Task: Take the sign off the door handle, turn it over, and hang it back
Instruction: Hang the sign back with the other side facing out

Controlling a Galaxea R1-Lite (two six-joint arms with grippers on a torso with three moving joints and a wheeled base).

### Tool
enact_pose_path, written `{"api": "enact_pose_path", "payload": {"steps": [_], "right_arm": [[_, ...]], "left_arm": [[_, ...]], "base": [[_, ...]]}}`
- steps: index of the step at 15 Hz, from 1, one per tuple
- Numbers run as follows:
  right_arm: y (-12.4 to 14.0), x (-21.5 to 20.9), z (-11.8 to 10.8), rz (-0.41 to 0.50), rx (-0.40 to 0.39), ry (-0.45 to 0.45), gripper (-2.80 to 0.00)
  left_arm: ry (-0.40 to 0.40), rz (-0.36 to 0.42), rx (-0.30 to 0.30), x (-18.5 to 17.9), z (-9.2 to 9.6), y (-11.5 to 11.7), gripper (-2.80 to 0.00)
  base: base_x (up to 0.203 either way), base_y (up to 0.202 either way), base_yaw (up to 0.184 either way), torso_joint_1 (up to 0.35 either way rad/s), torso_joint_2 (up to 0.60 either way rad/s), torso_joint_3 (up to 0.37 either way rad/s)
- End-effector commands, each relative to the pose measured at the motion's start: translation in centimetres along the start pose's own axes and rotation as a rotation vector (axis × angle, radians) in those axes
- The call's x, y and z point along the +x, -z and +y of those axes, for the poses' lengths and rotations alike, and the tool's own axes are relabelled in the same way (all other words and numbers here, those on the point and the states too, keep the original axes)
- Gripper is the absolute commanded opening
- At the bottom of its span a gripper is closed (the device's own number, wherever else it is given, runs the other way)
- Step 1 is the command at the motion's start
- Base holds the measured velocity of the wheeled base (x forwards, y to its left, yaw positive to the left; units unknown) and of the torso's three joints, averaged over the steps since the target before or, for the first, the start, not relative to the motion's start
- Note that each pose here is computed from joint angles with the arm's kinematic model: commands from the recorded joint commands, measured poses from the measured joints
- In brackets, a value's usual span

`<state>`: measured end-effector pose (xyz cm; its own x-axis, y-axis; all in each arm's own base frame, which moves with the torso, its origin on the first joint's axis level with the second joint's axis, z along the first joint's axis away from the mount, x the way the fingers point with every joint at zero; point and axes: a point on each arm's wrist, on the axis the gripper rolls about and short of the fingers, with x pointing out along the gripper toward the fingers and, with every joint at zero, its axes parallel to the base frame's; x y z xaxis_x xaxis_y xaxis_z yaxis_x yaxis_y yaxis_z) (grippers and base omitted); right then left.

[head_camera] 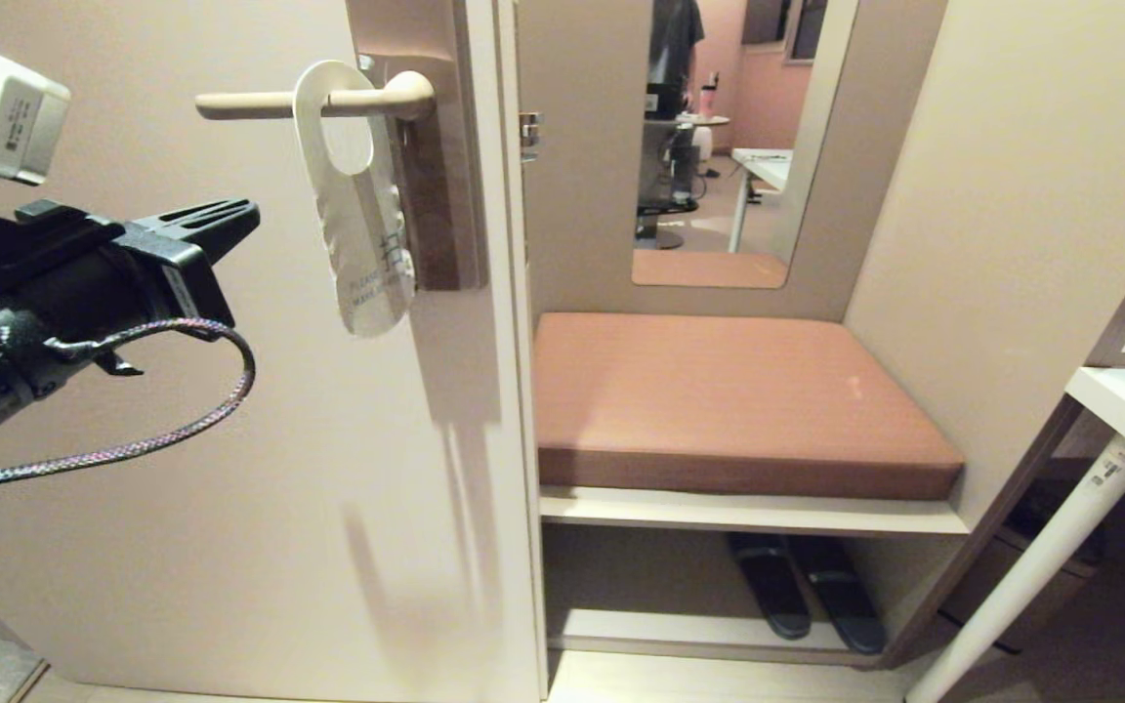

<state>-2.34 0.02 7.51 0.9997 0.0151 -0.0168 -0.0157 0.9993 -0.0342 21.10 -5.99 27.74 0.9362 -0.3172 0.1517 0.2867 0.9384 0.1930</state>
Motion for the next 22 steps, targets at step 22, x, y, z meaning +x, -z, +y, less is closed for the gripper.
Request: {"api": "enact_pose_path", "payload": {"steps": [22], "right_arm": [[0.0, 0.0, 0.0, 0.000, -0.001, -0.001, -2.80]], "left_arm": [[0.205, -0.001, 0.002, 6.7, -6.2, 0.4, -2.80]], "base": [[0.000, 0.000, 0.000, 0.000, 0.00, 0.000]]}}
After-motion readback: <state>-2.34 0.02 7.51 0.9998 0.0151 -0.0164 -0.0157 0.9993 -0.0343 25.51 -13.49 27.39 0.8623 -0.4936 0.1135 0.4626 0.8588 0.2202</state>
